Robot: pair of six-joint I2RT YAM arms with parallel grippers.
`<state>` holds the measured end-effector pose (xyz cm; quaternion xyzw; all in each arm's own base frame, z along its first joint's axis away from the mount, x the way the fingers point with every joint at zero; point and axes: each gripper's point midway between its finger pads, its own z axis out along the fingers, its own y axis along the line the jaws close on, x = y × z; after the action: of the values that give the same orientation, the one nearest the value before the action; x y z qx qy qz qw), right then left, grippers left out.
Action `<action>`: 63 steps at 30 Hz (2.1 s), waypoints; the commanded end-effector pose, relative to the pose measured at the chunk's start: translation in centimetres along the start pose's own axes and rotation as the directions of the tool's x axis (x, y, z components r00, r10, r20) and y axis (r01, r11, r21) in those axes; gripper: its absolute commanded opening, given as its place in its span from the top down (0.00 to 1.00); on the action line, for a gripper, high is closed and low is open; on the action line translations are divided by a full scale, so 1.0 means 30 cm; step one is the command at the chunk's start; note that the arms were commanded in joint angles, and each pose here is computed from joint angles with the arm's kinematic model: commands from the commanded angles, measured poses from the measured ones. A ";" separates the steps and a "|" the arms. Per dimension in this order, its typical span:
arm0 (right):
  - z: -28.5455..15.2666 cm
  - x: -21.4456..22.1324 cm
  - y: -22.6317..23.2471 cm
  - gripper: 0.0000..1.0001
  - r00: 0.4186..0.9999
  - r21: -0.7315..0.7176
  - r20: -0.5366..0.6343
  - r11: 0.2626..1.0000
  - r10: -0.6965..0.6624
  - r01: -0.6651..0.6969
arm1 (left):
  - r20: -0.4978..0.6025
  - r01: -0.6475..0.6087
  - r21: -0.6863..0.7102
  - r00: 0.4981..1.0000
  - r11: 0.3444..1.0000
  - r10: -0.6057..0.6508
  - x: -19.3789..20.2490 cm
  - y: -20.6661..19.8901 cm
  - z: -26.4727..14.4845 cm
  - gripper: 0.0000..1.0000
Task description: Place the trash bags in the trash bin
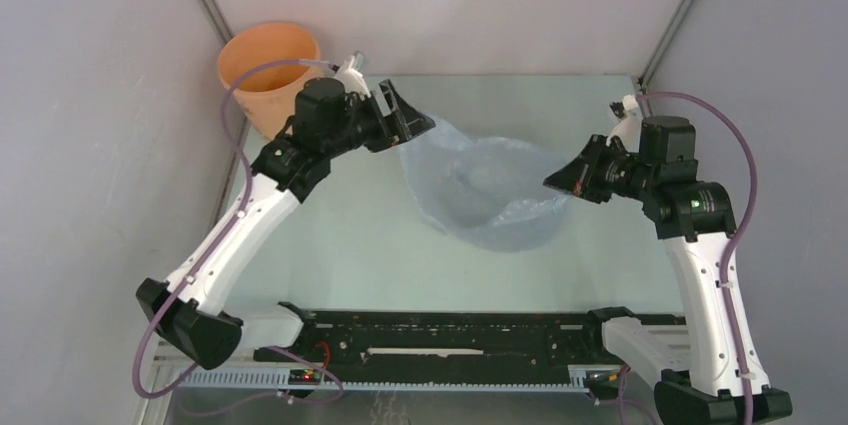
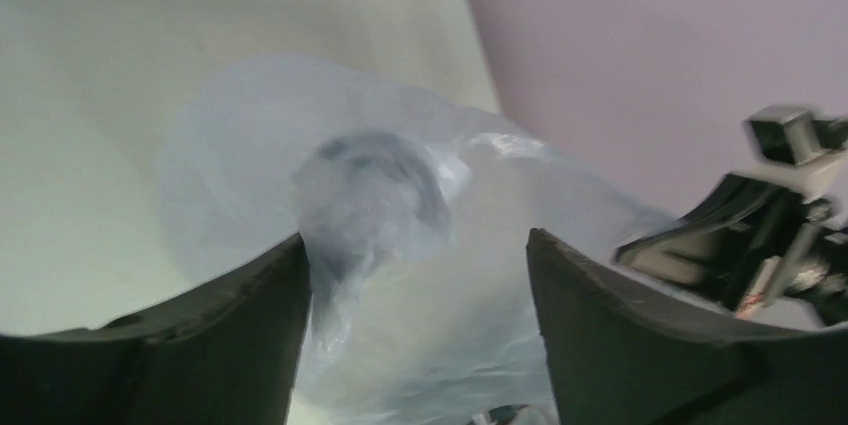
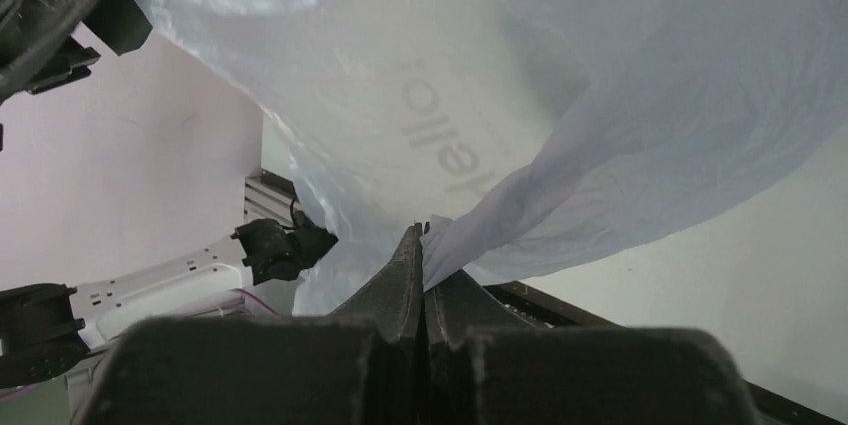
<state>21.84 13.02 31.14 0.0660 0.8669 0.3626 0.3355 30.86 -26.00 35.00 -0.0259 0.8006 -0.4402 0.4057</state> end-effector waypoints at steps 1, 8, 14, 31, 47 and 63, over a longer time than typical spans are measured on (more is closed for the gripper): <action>-0.063 -0.037 0.047 1.00 0.996 -0.013 0.076 0.999 -0.043 0.044 | 0.041 -0.175 -0.113 0.983 0.978 0.180 -0.050 0.020 -0.181 0.14; -0.085 -0.040 0.058 1.00 0.994 -0.015 0.103 0.999 -0.038 0.040 | 0.164 -0.199 -0.359 0.948 0.912 0.272 -0.186 0.106 -0.387 0.02; -0.090 -0.023 0.042 1.00 0.995 0.008 0.091 0.999 -0.033 0.032 | 0.151 -0.138 -0.714 0.927 0.687 0.343 -0.387 0.302 -0.515 0.01; -0.134 0.027 0.059 1.00 0.997 0.006 0.066 0.999 0.033 -0.033 | 0.138 -0.134 -0.837 0.887 0.531 0.441 -0.826 0.613 -0.253 0.15; -0.132 -0.012 0.069 1.00 0.997 0.018 0.074 1.000 0.011 -0.012 | 0.211 -0.051 -0.747 0.927 0.662 0.310 -0.881 0.911 0.055 0.30; -0.132 -0.028 0.075 1.00 0.995 0.013 0.096 1.000 0.021 -0.022 | 0.008 -0.159 -0.803 0.961 0.574 0.278 -0.709 1.048 0.078 0.83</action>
<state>19.48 12.16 33.28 0.1004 0.8666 0.3512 0.3401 58.24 -0.20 25.27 -0.1536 0.8672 -0.0051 0.4736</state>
